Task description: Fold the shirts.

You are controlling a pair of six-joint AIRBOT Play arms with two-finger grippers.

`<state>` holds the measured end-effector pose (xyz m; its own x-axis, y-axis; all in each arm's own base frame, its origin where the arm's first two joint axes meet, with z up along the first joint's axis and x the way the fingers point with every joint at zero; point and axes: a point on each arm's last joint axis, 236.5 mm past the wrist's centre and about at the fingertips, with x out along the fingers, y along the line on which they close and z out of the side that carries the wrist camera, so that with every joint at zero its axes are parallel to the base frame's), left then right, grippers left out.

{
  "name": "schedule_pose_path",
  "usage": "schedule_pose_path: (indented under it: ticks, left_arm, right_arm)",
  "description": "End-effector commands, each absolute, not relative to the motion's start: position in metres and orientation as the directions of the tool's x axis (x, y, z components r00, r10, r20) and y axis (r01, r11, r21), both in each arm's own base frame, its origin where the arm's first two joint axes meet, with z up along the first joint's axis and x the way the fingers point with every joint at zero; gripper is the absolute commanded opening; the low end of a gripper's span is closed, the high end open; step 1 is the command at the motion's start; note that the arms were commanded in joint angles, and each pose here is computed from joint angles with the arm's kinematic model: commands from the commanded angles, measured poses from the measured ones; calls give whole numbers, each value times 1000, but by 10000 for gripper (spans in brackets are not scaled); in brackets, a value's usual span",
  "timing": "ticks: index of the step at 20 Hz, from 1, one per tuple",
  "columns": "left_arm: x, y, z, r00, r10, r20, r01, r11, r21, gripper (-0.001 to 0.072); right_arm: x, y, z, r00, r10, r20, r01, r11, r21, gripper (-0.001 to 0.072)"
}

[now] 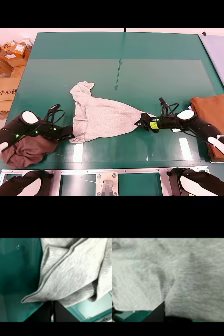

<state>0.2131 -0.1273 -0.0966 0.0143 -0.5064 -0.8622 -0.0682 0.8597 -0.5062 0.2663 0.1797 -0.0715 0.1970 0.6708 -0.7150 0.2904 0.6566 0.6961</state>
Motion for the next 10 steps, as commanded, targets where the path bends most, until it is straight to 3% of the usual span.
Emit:
schedule_pose_path:
  ticks: [1, 6, 10]
  left_arm:
    - [214, -122, -100, 17, -486, -874, -56, 872, -486, 20]
    - [208, -109, -106, -5, -432, -902, -34, 901, -432, 20]
    - [208, -109, -106, -5, -431, -902, -32, 902, -431, 19]
  right_arm:
    - [259, 191, -18, 134, 760, -636, 208, 605, 768, 9]
    - [331, 84, 53, 509, 637, -579, 229, 549, 804, 9]
    - [336, -12, 43, 650, 468, -598, 378, 483, 790, 9]
